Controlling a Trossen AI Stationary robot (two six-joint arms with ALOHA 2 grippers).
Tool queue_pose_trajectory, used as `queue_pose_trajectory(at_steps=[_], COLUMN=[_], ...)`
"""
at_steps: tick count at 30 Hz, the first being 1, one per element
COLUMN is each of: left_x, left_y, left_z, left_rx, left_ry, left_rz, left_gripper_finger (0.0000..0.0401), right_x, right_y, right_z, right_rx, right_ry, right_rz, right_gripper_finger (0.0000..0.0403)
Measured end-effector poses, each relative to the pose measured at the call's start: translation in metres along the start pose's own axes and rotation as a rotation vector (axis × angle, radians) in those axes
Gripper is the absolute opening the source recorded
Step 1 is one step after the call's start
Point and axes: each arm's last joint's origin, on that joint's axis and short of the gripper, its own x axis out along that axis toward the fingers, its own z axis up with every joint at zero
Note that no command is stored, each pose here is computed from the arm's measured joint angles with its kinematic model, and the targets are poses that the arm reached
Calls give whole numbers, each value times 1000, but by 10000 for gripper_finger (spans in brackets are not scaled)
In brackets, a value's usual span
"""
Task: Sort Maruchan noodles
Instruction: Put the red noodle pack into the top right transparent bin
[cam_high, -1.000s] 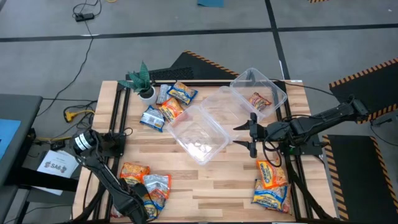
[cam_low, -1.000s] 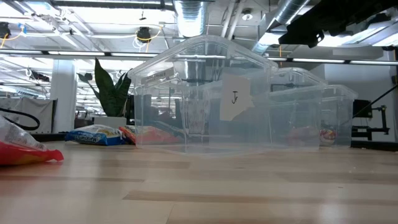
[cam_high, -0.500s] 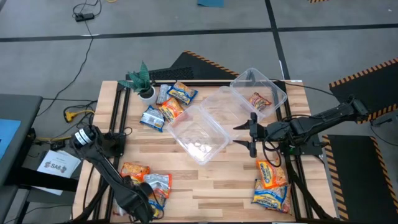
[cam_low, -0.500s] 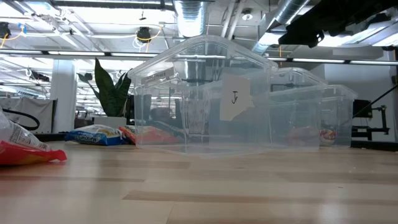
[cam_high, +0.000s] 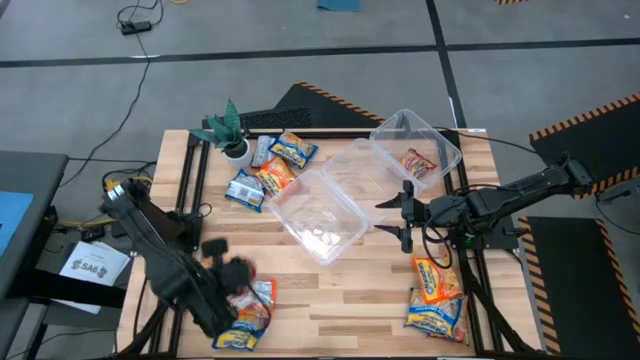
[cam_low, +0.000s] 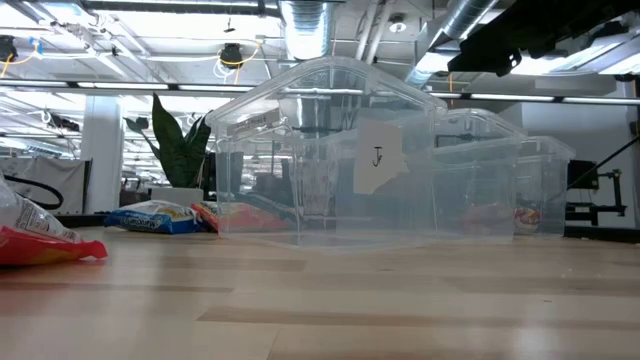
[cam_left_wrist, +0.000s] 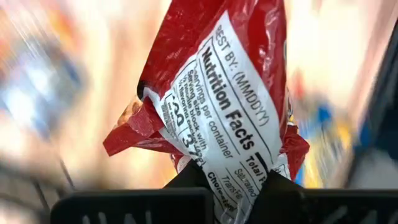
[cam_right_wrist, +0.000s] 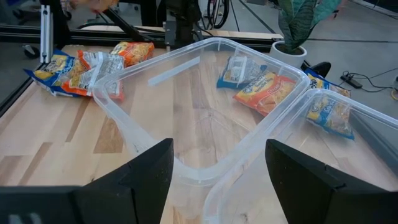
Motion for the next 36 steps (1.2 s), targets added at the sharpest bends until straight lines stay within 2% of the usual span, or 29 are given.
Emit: queue_pose_trajectory(at_steps=[3,7,13,16,21,23,29,36], left_x=[-9,1,58,84,95,95,100,127], left_y=[24,57,104,128,161,171,184,207], left_z=[15,30,36,34,43,47,57,81], left_rx=[78,125,134,109,90,82,45,-35], left_ry=[-223,-354,-499,-624,-912,-957,-1035,-1113], left_rz=[54,59,-100,-153,-217,-231,-174,19], left_gripper_finger=[1,0,0,0,0,0,0,0], right_x=[0,0,0,0,0,0,0,-4], right_y=[0,0,0,0,0,0,0,1], right_z=[0,0,0,1,4,4,7,27], right_rx=[1,0,1,4,16,15,7,-5], right_ry=[0,0,-1,-7,-39,-40,-70,-265], right_rz=[-1,-1,-1,0,2,2,3,6], right_gripper_finger=[276,276,276,276,276,276,276,276])
